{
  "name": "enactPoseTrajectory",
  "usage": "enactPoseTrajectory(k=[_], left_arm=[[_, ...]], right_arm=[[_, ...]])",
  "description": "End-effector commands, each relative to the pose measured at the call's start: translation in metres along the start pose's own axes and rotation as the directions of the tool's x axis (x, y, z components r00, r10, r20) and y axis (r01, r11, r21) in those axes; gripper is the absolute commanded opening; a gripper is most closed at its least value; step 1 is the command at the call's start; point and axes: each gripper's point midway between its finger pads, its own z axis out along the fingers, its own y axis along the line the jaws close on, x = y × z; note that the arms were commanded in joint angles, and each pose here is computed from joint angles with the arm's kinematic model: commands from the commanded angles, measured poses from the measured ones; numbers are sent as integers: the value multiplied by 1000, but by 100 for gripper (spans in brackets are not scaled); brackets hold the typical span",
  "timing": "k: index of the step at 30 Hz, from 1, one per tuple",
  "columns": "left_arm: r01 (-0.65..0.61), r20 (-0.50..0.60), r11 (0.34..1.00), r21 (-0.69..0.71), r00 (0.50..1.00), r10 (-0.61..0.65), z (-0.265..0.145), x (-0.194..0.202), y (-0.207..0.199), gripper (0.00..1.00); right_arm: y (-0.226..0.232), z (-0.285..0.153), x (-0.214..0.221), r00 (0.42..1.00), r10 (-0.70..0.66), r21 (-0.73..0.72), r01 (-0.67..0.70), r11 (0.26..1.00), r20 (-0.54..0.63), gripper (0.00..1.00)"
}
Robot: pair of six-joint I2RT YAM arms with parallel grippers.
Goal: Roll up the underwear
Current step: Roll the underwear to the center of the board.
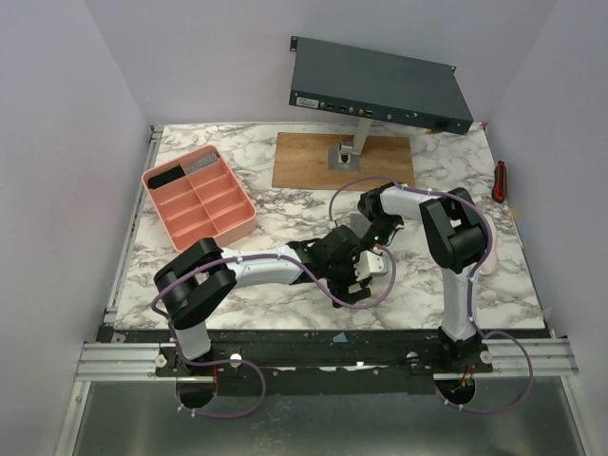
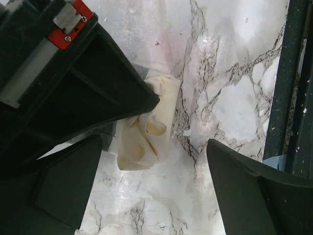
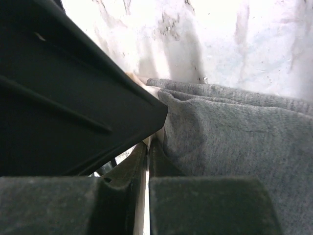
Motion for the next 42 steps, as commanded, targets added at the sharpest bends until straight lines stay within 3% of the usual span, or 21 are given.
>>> enactPoseTrajectory(k=[1, 8, 12, 19, 25, 34, 42], left_arm=[[23, 29, 999, -27, 999, -23, 8, -9, 6, 95], [38, 20, 999, 9, 999, -38, 12, -5, 0, 78], [45, 8, 998, 50, 999, -46, 14, -5, -6, 54], [67, -10, 994, 88, 998, -66, 17, -3, -12, 33], [107, -31, 989, 101, 994, -104, 19, 4, -11, 0], [168, -43, 976, 137, 986, -164, 14, 9, -8, 0], [209, -38, 963, 169, 978, -206, 12, 6, -5, 0]], right_arm=[[-6, 3, -2, 1000, -8, -6, 8, 1000, 9, 5], [-7, 3, -2, 1000, -5, 0, 5, 1000, 13, 5], [-9, 4, -2, 1000, -2, 5, 1, 1000, 14, 6], [-9, 6, -1, 1000, 3, 9, -3, 1000, 15, 6], [-7, 3, -1, 1000, 5, 23, -6, 1000, 17, 11], [1, -16, -8, 999, -5, 73, 2, 997, 41, 37], [4, -37, -4, 999, 0, 129, -6, 992, 52, 46]])
